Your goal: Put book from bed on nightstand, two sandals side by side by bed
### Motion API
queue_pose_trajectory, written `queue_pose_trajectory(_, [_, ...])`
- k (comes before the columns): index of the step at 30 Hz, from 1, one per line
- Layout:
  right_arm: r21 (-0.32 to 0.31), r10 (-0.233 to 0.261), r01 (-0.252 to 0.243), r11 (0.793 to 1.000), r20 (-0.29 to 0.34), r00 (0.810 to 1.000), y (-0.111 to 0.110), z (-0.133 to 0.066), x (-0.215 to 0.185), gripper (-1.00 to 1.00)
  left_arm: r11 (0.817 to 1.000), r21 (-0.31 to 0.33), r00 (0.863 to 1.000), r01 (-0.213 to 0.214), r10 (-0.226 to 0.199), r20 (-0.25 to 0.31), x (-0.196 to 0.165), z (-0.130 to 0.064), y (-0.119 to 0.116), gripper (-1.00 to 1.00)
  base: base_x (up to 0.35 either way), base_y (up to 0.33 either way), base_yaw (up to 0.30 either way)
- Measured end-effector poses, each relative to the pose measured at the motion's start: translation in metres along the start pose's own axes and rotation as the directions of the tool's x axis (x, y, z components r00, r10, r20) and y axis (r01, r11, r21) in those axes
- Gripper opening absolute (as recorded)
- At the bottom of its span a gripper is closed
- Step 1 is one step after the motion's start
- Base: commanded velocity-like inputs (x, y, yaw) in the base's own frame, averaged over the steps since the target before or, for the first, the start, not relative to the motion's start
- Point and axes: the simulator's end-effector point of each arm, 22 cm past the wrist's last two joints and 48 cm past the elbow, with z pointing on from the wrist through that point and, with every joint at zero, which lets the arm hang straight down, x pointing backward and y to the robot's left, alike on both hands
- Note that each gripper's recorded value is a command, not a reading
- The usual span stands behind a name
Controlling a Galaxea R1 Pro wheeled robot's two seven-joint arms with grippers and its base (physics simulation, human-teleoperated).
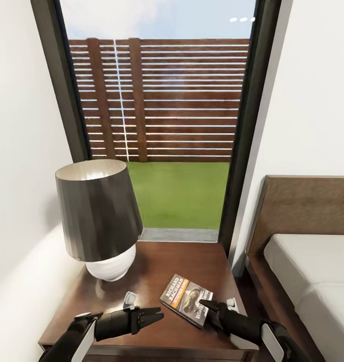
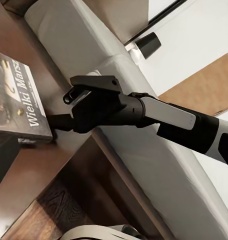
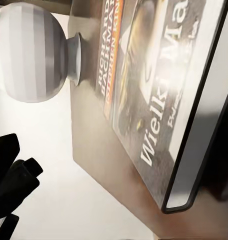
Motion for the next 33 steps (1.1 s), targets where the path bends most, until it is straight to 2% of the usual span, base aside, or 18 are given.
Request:
queue_pose_trajectory(6, [0.000,0.000,0.000,1.000,0.000,1.000,-0.0002,0.0001,-0.0001,1.00,1.000,-0.001,1.000,0.000,0.000,0.000,0.0001,0.0001,0.0005,1.00,-0.261,0.000,0.000])
queue_pose_trajectory(15, [0.000,0.000,0.000,1.000,0.000,1.000,0.0002,0.0000,-0.0001,1.00,1.000,-0.001,1.000,0.000,0.000,0.000,0.0000,0.0001,0.0003,1.00,-0.053,0.000,0.000])
queue_pose_trajectory(20, [0.000,0.001,-0.001,1.000,-0.001,1.000,-0.0002,0.0003,0.0005,1.00,1.000,-0.002,1.000,0.000,0.000,0.000,0.0001,0.0001,0.0005,1.00,-0.200,0.000,0.000])
queue_pose_trajectory(29, [0.000,0.001,-0.001,1.000,-0.001,1.000,-0.0001,0.0001,0.0004,1.00,1.000,0.000,1.000,0.000,0.000,0.000,0.0000,0.0000,0.0000,1.00,-0.029,0.000,0.000])
queue_pose_trajectory(33, [-0.009,-0.013,0.013,1.000,0.005,1.000,0.0078,-0.0016,-0.0023,1.00,1.000,0.003,1.000,-0.016,0.016,0.003,-0.0042,-0.0001,-0.0057,1.00,0.000,0.000,0.000])
